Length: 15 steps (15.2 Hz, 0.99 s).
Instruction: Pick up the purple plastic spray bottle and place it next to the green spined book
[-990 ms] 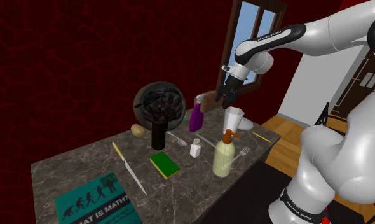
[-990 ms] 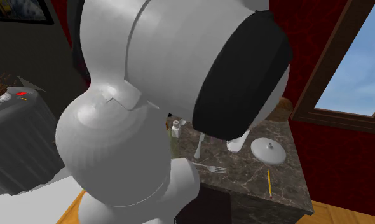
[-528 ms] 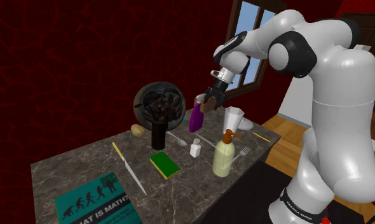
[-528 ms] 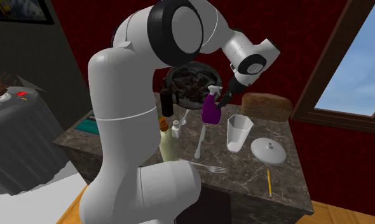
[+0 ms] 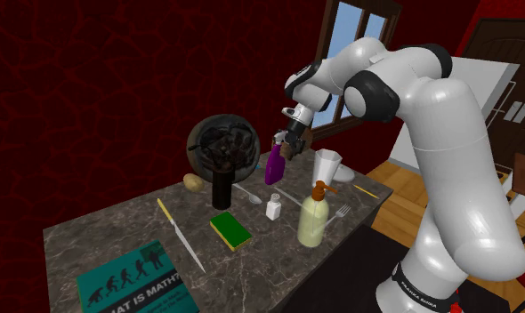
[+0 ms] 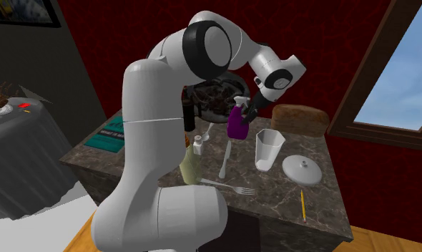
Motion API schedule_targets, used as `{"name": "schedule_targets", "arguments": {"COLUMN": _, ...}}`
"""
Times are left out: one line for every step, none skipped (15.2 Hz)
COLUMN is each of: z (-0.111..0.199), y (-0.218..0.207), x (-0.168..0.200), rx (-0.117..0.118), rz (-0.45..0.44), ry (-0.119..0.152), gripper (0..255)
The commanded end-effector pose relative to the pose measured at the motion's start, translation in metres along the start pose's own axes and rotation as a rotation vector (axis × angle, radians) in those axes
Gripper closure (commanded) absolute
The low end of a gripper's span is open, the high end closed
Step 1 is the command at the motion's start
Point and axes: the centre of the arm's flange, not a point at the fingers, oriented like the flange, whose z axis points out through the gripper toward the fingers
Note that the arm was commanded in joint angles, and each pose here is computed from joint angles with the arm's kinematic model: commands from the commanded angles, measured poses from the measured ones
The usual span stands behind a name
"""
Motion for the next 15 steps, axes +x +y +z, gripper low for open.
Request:
{"name": "schedule_targets", "arguments": {"z": 0.0110, "y": 0.0001, "x": -0.0012, "rx": 0.000, "rz": -0.001, "ry": 0.001, "gripper": 0}}
{"name": "schedule_targets", "arguments": {"z": 0.0163, "y": 0.0001, "x": -0.0012, "rx": 0.000, "rz": -0.001, "ry": 0.001, "gripper": 0}}
{"name": "schedule_targets", "arguments": {"z": 0.0193, "y": 0.0001, "x": -0.0012, "rx": 0.000, "rz": -0.001, "ry": 0.001, "gripper": 0}}
{"name": "schedule_targets", "arguments": {"z": 0.0193, "y": 0.0001, "x": -0.0012, "rx": 0.000, "rz": -0.001, "ry": 0.001, "gripper": 0}}
{"name": "schedule_targets", "arguments": {"z": 0.0193, "y": 0.0001, "x": -0.0012, "rx": 0.000, "rz": -0.001, "ry": 0.001, "gripper": 0}}
{"name": "schedule_targets", "arguments": {"z": 0.0193, "y": 0.0001, "x": -0.0012, "rx": 0.000, "rz": -0.001, "ry": 0.001, "gripper": 0}}
{"name": "schedule_targets", "arguments": {"z": 0.0193, "y": 0.0001, "x": -0.0012, "rx": 0.000, "rz": -0.001, "ry": 0.001, "gripper": 0}}
{"name": "schedule_targets", "arguments": {"z": 0.0193, "y": 0.0001, "x": -0.0012, "rx": 0.000, "rz": -0.001, "ry": 0.001, "gripper": 0}}
{"name": "schedule_targets", "arguments": {"z": 0.0193, "y": 0.0001, "x": -0.0012, "rx": 0.000, "rz": -0.001, "ry": 0.001, "gripper": 0}}
{"name": "schedule_targets", "arguments": {"z": 0.0193, "y": 0.0002, "x": -0.0012, "rx": 0.000, "rz": -0.001, "ry": 0.001, "gripper": 0}}
{"name": "schedule_targets", "arguments": {"z": 0.0193, "y": 0.0002, "x": -0.0012, "rx": 0.000, "rz": -0.001, "ry": 0.001, "gripper": 255}}
{"name": "schedule_targets", "arguments": {"z": 0.0193, "y": 0.0002, "x": -0.0012, "rx": 0.000, "rz": -0.001, "ry": 0.001, "gripper": 255}}
{"name": "schedule_targets", "arguments": {"z": 0.0193, "y": 0.0002, "x": -0.0012, "rx": 0.000, "rz": -0.001, "ry": 0.001, "gripper": 255}}
{"name": "schedule_targets", "arguments": {"z": 0.0193, "y": 0.0002, "x": -0.0012, "rx": 0.000, "rz": -0.001, "ry": 0.001, "gripper": 255}}
{"name": "schedule_targets", "arguments": {"z": 0.0192, "y": 0.0002, "x": -0.0012, "rx": 0.000, "rz": -0.001, "ry": 0.001, "gripper": 255}}
